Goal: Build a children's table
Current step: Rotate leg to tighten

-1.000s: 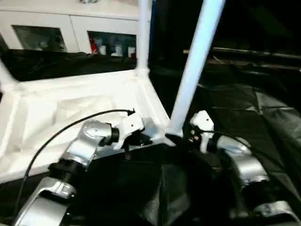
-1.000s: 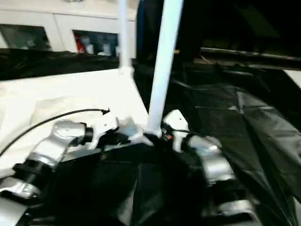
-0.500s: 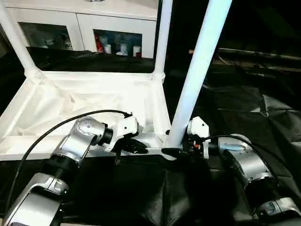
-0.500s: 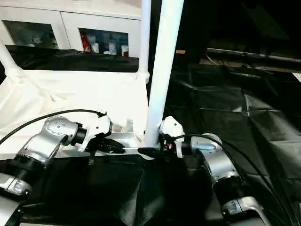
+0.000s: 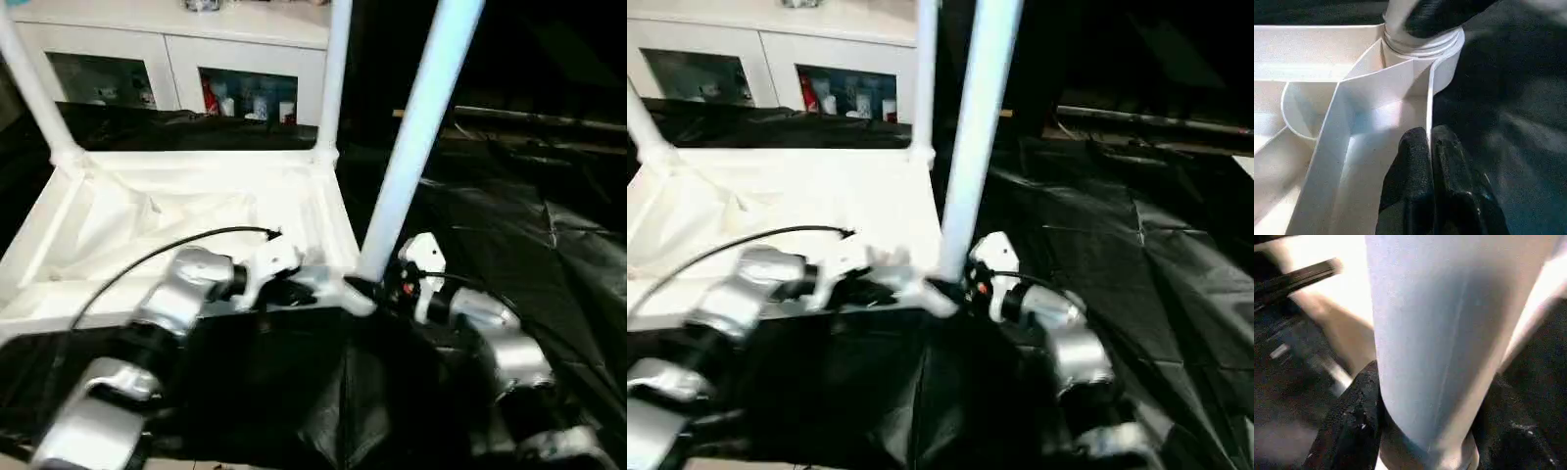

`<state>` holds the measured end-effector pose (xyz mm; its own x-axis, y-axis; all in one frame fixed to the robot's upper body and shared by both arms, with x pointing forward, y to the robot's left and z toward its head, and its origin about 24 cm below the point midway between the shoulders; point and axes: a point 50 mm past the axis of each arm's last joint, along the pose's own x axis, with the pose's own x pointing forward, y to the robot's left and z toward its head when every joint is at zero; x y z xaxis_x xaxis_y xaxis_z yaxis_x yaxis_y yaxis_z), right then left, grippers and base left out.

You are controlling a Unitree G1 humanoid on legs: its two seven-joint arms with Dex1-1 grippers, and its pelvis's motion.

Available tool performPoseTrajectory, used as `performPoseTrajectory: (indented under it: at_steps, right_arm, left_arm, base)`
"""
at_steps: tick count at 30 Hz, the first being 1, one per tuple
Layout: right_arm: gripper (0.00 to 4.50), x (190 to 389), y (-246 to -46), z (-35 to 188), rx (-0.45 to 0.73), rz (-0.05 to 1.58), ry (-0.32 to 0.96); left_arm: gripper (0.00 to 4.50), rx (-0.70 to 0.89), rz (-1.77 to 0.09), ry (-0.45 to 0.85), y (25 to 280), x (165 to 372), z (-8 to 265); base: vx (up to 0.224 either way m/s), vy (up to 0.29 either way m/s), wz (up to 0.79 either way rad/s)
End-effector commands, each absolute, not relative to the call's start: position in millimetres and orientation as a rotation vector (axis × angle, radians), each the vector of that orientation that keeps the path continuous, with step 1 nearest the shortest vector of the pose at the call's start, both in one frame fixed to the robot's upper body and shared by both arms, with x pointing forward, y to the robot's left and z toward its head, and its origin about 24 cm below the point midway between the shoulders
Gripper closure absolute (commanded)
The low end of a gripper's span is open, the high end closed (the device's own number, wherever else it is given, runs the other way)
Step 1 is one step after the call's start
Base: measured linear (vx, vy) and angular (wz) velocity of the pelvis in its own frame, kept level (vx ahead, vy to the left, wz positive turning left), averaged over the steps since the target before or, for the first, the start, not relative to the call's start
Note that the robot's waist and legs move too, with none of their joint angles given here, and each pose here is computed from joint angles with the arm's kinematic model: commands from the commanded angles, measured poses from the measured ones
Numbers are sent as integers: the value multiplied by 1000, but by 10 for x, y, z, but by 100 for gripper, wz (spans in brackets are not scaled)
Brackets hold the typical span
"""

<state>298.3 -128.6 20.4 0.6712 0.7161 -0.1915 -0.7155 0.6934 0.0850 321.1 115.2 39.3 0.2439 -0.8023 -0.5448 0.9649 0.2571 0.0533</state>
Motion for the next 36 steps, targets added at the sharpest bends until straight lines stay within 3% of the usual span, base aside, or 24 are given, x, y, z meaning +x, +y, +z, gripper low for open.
performPoseTrajectory:
  at_steps: [1, 4, 11, 13, 15, 18, 22, 31, 36]
  right_arm:
    - [248, 2867, -1064, -50, 40, 760, 335]
    - [248, 2892, -942, -179, 20, 560, 396]
    - [248, 2958, -817, -127, 2, 534, 374]
    - [248, 2978, -820, -84, -2, 553, 348]
    - [180, 2995, -851, -59, 19, 575, 348]
    - [158, 2990, -896, 2, 4, 699, 364]
    - [158, 2966, -1089, 110, -78, 909, 364]
    - [158, 2932, -1359, 266, -118, 1106, 367]
    - [213, 2902, -1450, 275, -158, 1164, 391]
  left_arm:
    - [450, 414, -1138, 515, 1006, 3211, 209]
    - [450, 384, -1090, 489, 716, 3211, 186]
    - [450, 384, -1160, 473, 508, 3133, 169]
    - [450, 399, -1176, 475, 529, 3133, 167]
    - [450, 416, -1178, 486, 606, 3149, 169]
    - [450, 434, -1203, 502, 732, 3156, 176]
    - [450, 450, -1265, 524, 932, 3155, 199]
    - [450, 423, -1425, 570, 1121, 3088, 253]
    - [450, 408, -1453, 596, 1204, 3075, 263]
  base:
    - [0, 0, 0]
    - [0, 0, 0]
    - [0, 0, 0]
    - [0, 0, 0]
    - [0, 0, 0]
    - [0, 0, 0]
    - [0, 0, 0]
    - [38, -20, 3]
    - [0, 0, 0]
